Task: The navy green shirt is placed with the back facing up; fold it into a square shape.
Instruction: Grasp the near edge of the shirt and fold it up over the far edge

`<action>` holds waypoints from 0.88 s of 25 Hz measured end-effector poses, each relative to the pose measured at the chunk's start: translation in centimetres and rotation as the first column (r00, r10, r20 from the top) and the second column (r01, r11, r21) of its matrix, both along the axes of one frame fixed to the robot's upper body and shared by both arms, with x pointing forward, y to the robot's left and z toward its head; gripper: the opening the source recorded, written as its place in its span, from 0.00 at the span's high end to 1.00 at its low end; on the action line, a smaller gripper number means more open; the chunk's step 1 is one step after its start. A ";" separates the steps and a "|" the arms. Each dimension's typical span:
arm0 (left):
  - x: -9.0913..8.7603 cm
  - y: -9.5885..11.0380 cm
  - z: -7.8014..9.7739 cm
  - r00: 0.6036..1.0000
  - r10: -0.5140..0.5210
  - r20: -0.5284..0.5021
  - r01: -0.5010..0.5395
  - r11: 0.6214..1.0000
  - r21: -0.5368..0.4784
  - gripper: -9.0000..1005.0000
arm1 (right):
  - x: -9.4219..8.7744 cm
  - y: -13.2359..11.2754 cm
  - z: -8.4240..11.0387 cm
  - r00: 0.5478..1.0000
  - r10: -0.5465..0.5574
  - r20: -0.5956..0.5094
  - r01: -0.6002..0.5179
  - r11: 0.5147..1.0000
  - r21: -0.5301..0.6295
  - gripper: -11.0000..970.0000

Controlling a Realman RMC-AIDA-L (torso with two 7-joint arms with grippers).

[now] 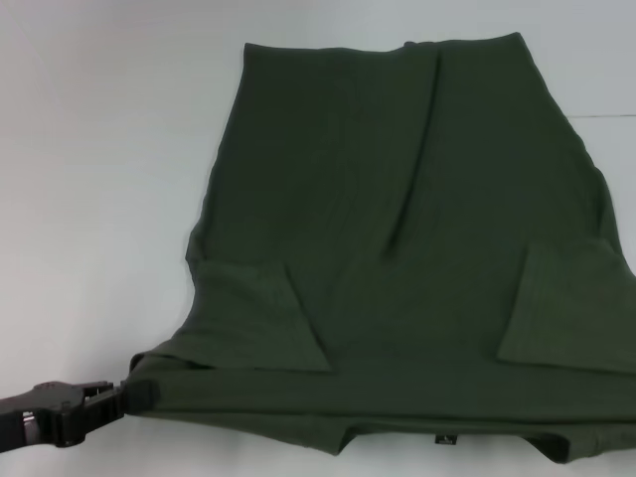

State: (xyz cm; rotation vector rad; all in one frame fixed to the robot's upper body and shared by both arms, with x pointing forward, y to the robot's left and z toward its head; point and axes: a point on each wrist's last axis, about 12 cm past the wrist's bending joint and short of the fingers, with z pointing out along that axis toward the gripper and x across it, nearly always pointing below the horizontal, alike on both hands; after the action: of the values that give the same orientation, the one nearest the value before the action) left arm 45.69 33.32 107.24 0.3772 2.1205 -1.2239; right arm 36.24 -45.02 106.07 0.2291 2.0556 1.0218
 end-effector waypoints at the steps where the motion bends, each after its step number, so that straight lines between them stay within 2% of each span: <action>1: -0.2 0.0 -0.1 1.000 -0.002 -0.009 0.002 1.000 -0.009 0.94 | -0.2 -0.1 0.0 1.000 -0.006 -0.001 0.006 1.000 0.001 0.96; 5: 0.2 -0.2 -0.1 1.000 -0.006 -0.005 0.006 1.000 -0.021 0.94 | -0.2 -0.2 0.1 1.000 -0.021 0.014 0.020 1.000 0.008 0.96; 8: 1.9 -1.0 0.3 1.000 -0.022 0.017 0.022 0.999 -0.033 0.95 | 1.4 0.1 0.6 0.999 -0.003 0.047 0.003 1.000 0.013 0.96; 15: 7.7 -3.3 1.3 0.998 0.006 0.063 -0.004 0.999 -0.034 0.94 | 7.6 0.8 2.7 0.989 0.037 0.146 -0.036 0.999 -0.010 0.96; 22: 13.1 -5.9 3.7 0.985 0.062 0.162 -0.064 0.998 0.007 0.94 | 14.5 1.3 4.9 0.977 0.022 0.211 -0.001 0.995 -0.102 0.96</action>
State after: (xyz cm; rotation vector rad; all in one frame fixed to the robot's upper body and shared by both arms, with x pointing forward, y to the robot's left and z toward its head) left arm 58.80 27.37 110.97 0.3977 1.9866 -1.1066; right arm 50.69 -43.73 111.01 0.0525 1.9096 0.9045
